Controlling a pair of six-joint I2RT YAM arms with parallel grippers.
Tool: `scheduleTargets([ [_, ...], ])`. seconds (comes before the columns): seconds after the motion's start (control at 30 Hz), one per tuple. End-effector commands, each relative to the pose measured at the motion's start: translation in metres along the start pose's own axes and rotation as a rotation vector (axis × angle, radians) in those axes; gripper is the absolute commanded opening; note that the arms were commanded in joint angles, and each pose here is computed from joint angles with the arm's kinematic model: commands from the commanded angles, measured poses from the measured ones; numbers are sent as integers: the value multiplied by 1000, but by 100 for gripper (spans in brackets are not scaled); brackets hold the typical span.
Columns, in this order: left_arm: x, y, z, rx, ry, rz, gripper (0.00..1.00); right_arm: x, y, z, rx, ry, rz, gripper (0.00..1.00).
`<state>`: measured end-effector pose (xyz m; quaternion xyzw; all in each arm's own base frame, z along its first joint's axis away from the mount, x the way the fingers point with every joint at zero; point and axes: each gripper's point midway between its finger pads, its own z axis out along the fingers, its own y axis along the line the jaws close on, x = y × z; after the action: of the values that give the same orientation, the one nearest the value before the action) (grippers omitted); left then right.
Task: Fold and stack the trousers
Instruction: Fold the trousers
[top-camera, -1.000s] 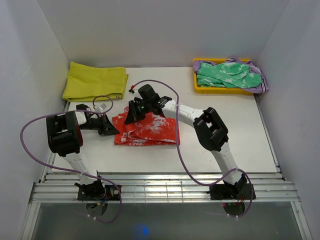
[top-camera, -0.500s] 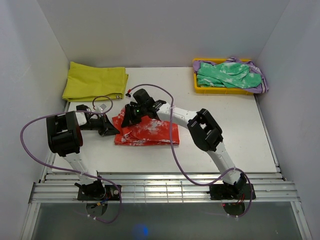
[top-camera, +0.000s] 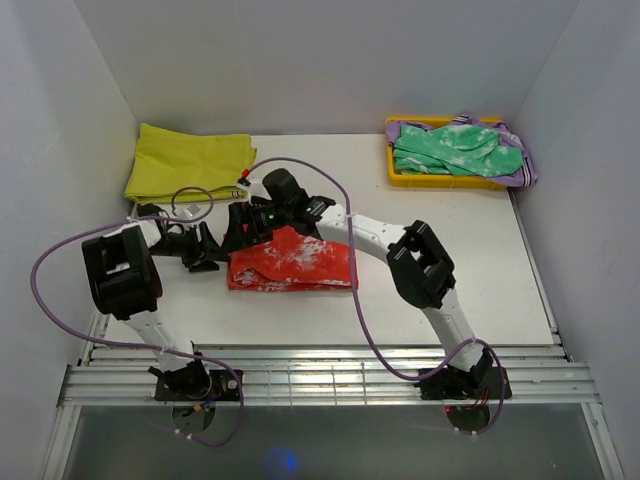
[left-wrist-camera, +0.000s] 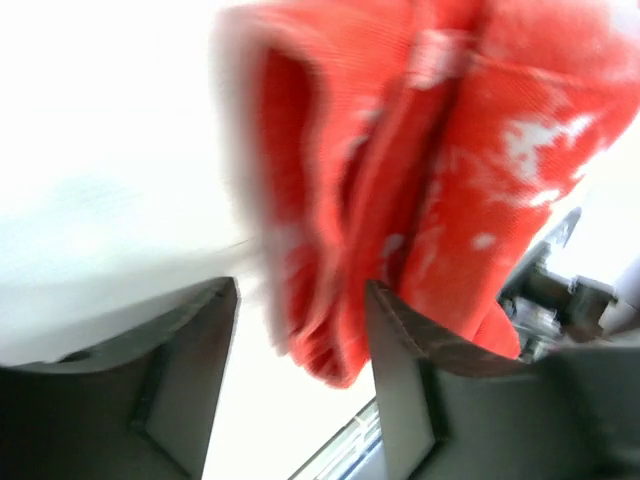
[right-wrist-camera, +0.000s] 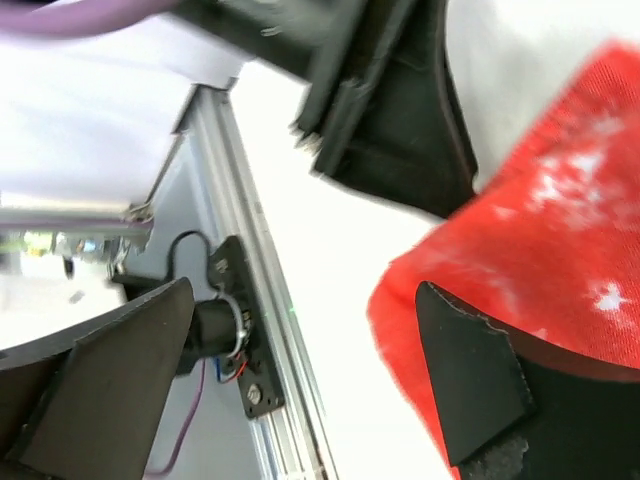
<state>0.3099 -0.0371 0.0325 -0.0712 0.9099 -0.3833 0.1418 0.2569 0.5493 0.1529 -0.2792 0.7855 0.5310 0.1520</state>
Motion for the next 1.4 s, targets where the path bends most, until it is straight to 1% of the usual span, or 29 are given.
scheduleTargets([
  [0.0, -13, 22, -44, -166, -49, 39, 66, -49, 61, -62, -137, -92, -211, 95],
  [0.03, -16, 20, -54, -169, -51, 62, 67, -54, 69, -78, -157, -100, -245, 93],
  [0.1, -23, 23, -76, -198, -92, 87, 68, -61, 54, -108, -166, -92, -298, 93],
  [0.13, -24, 20, -84, -192, -98, 127, 68, -61, 51, -126, -159, -78, -295, 93],
  [0.17, -33, 15, -97, -184, -132, 167, 69, -68, 34, -149, -136, -87, -295, 93],
  [0.2, -39, 0, -104, -148, -162, 220, 69, -68, 18, -161, -101, -85, -364, 94],
  [0.23, -41, -12, -109, -118, -175, 253, 69, -69, 11, -179, -56, -91, -384, 96],
  [0.27, -48, -25, -113, -84, -204, 296, 69, -66, -16, -203, 17, -82, -337, 97],
  [0.3, -49, -40, -115, -49, -221, 323, 69, -53, -38, -212, 56, -59, -346, 97],
  [0.33, -51, -49, -112, -33, -223, 340, 69, -50, -45, -229, 96, -68, -336, 97],
  [0.37, -48, -62, -100, -15, -190, 345, 69, -46, -71, -250, 173, -77, -319, 97],
  [0.43, -49, -75, -81, -1, -169, 378, 68, -22, -103, -268, 246, -50, -287, 97],
  [0.5, -46, -77, -67, -6, -152, 329, 68, -6, -129, -289, 306, -41, -219, 97],
  [0.57, -50, -77, -52, -44, -150, 346, 67, 16, -153, -303, 351, -28, -146, 97],
  [0.6, -49, -78, -46, -52, -143, 322, 67, 21, -160, -307, 361, -26, -126, 97],
  [0.63, -50, -80, -36, -55, -134, 340, 68, 33, -167, -307, 357, -13, -90, 98],
  [0.67, -51, -73, -31, -102, -127, 329, 67, 37, -172, -309, 357, -13, -72, 99],
  [0.73, -51, -72, -22, -121, -105, 313, 65, 46, -180, -306, 350, 1, -52, 100],
  [0.77, -52, -68, -17, -127, -95, 303, 63, 53, -183, -302, 340, 8, -31, 100],
  [0.8, -52, -66, -14, -141, -93, 298, 61, 57, -185, -300, 337, 10, -21, 96],
  [0.83, -53, -64, -12, -149, -95, 295, 60, 57, -191, -297, 336, -4, -27, 96],
  [0.9, -50, -65, -4, -144, -71, 292, 52, 68, -195, -290, 315, -3, 21, 93],
  [0.97, -48, -69, -1, -123, -58, 273, 40, 70, -200, -283, 287, -16, 42, 90],
  [1.0, -47, -75, -1, -92, -54, 272, 24, 77, -202, -279, 277, -15, 77, 89],
  [1.03, -43, -80, -5, -78, -45, 261, 15, 80, -205, -276, 267, -14, 94, 86],
  [1.1, -45, -98, -17, -44, -67, 279, 0, 80, -209, -273, 260, -27, 106, 85],
  [1.2, -41, -113, -30, -22, -79, 283, 0, 80, -213, -272, 266, -34, 100, 85],
  [1.27, -37, -109, -37, -16, -85, 257, 0, 79, -211, -273, 271, -38, 91, 86],
  [1.37, -25, -69, -31, -55, -60, 141, 0, 74, -204, -277, 281, -53, 66, 84],
])
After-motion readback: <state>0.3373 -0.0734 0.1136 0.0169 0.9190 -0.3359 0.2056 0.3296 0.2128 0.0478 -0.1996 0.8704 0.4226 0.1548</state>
